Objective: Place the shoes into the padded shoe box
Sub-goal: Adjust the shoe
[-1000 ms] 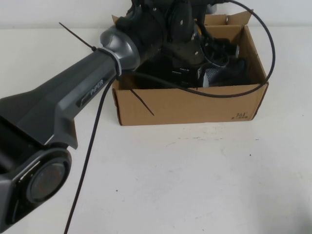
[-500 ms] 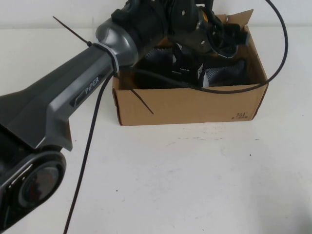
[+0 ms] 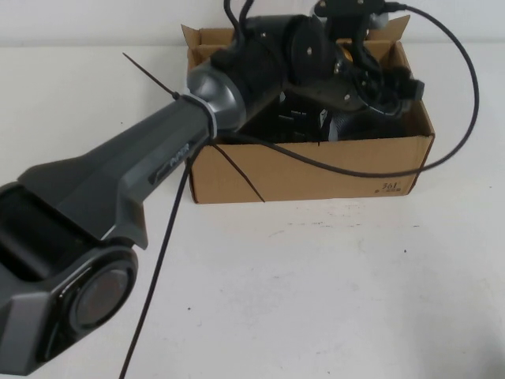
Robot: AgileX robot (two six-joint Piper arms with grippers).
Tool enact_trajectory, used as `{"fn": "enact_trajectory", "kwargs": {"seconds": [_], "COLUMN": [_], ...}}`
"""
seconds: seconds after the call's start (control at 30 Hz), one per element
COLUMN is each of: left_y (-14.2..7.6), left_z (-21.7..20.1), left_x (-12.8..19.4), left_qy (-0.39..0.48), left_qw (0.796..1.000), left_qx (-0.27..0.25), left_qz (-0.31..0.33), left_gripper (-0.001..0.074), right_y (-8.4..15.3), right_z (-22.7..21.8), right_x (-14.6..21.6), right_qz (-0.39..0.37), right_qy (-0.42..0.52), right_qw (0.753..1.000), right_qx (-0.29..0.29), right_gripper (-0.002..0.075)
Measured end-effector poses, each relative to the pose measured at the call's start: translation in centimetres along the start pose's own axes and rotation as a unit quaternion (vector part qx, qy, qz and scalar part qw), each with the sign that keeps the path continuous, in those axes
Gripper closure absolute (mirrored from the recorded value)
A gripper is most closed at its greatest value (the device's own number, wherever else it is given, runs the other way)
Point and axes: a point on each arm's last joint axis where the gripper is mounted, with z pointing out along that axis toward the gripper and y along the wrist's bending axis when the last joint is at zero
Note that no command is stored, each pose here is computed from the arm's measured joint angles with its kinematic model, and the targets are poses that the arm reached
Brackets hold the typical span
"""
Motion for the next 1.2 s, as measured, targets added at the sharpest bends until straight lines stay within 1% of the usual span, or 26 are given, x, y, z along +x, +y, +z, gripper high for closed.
{"fn": "enact_trajectory", "kwargs": {"seconds": [0.3,0.47,0.57,0.97,1.07,1.1,1.2], "left_y": [-0.3,-0.1,0.2,0.8,0.9,0.9,0.9], "left_z": [1.2,1.9,2.6,3.6,3.6,3.6,3.3], "left_x": [0.8,1.1,1.2,1.6,1.5,1.5,1.4], "left_qy": [0.008,0.002,-0.011,-0.021,-0.026,-0.026,-0.024], "left_qw": [0.999,0.999,0.999,0.999,0.999,0.999,0.999], "left_qx": [0.032,0.032,0.029,0.017,0.016,0.014,0.008], "left_qz": [0.008,0.012,0.015,0.029,0.031,0.034,0.048], "left_gripper": [0.029,0.0292,0.0314,0.0534,0.066,0.0685,0.0708], "right_y": [0.0,0.0,0.0,0.0,0.0,0.0,0.0], "right_z": [0.0,0.0,0.0,0.0,0.0,0.0,0.0], "right_x": [0.0,0.0,0.0,0.0,0.0,0.0,0.0], "right_qz": [0.0,0.0,0.0,0.0,0.0,0.0,0.0], "right_qy": [0.0,0.0,0.0,0.0,0.0,0.0,0.0], "right_qw": [1.0,1.0,1.0,1.0,1.0,1.0,1.0], "right_qx": [0.0,0.0,0.0,0.0,0.0,0.0,0.0], "right_gripper": [0.0733,0.0733,0.0733,0.0733,0.0733,0.0733,0.0733]}}
